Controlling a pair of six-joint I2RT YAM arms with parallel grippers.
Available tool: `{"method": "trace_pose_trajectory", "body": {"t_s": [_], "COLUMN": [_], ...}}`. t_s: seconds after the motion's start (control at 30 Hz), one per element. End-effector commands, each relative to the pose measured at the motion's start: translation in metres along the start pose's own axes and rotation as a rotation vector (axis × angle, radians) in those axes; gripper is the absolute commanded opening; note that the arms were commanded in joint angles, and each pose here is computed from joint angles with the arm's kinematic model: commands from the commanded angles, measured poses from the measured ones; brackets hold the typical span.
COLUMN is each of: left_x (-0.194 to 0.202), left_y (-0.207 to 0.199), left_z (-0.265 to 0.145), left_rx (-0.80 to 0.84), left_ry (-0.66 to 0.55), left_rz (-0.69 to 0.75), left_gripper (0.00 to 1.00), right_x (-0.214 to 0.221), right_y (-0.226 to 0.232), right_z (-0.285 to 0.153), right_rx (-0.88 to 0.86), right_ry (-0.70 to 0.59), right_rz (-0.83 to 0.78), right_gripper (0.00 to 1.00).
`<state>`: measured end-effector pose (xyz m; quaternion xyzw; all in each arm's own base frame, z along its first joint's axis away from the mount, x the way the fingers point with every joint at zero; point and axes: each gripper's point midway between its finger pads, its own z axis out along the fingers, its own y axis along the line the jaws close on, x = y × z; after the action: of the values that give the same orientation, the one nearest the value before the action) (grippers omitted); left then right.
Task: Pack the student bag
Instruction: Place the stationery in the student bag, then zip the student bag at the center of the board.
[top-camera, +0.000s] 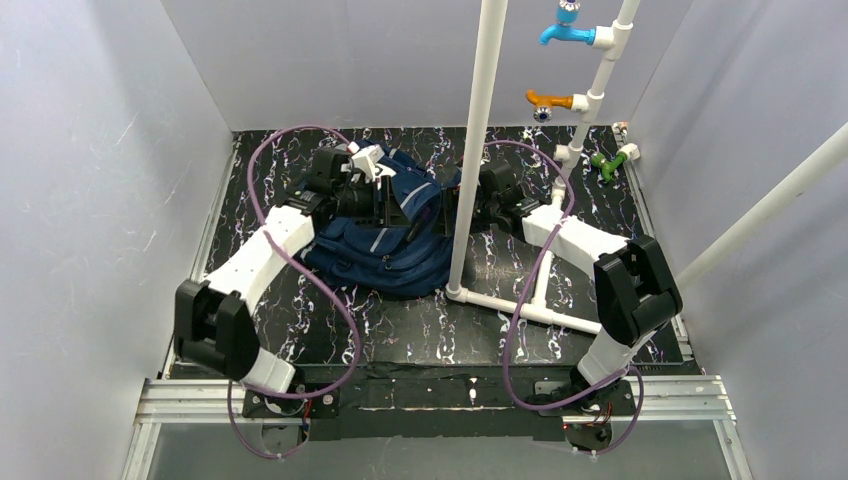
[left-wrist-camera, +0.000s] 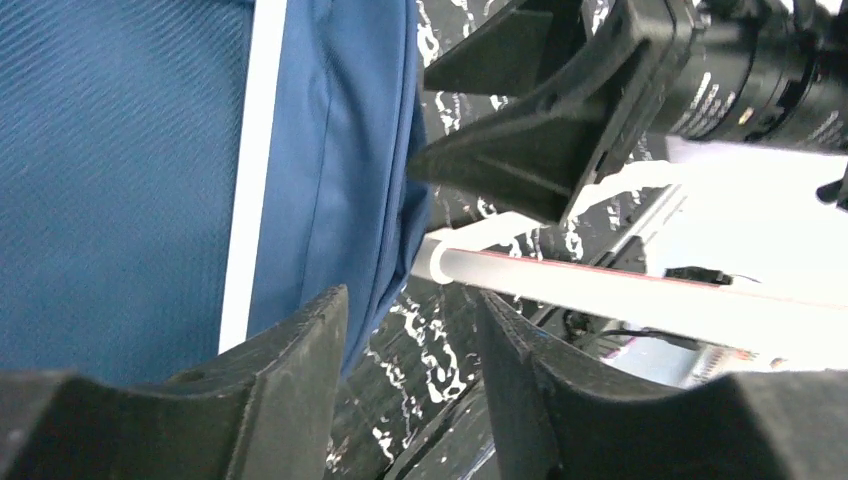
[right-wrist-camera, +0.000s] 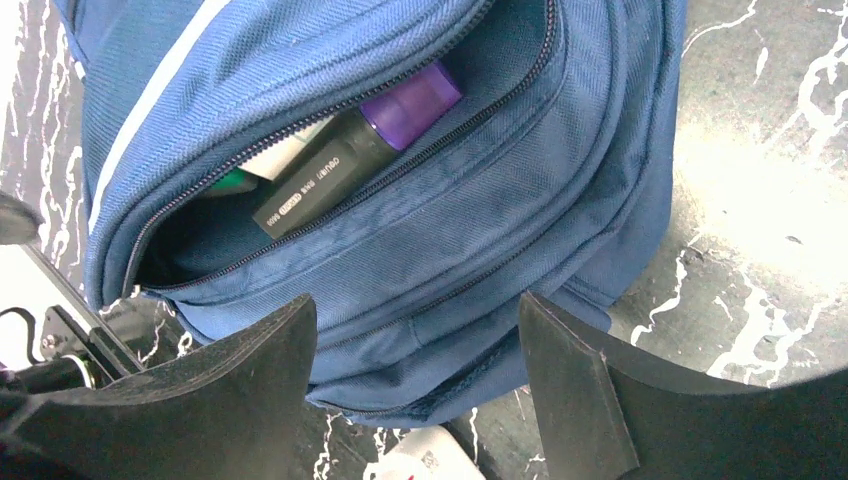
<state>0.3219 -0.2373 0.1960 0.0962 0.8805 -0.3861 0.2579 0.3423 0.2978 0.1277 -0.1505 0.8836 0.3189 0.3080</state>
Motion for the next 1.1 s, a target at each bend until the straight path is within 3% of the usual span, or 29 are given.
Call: {"method": "trace_pose_trajectory", "body": {"t_s": [0.0, 0.1, 0.3, 0.5, 0.87, 1.07], "left_x": [0.022, 0.045, 0.096, 0.084, 0.088, 0.091], "left_y": [0.011, 0.027, 0.034, 0.039, 0.06, 0.064], "left_z": [-0.052, -0.075, -0.072, -0.053, -0.011, -0.005], "left_rx": [-0.182, -0.295, -0.244, -0.21, -0.177, -0.183], "left_ry": [-0.025, -0.028, -0.001, -0.098, -0.113, -0.123], "left_rz": [0.093, 0.078, 0.025, 0.068, 0.062, 0.043], "left_gripper": [0.52, 0.54, 0.52, 0.5, 0.39, 0.37], "right_x": [-0.023, -0.025, -0.013, -0.015, -0.019, -0.008], "right_y": [0.006, 0.001, -0.001, -0.003, -0.025, -0.033], "right_z": [-0.015, -0.02, -0.014, -0.008, 0.014, 0.033], "right_rx": [-0.01, 0.017, -0.022, -0.073, -0.129, -0.143], "right_ry": [-0.048, -0.044, -0.009, -0.029, -0.001, 0.03], "right_rz": [-0.069, -0.087, -0.084, 0.017, 0.176, 0.219], "right_gripper": [0.81, 0.84, 0.86, 0.86, 0.83, 0.68]}}
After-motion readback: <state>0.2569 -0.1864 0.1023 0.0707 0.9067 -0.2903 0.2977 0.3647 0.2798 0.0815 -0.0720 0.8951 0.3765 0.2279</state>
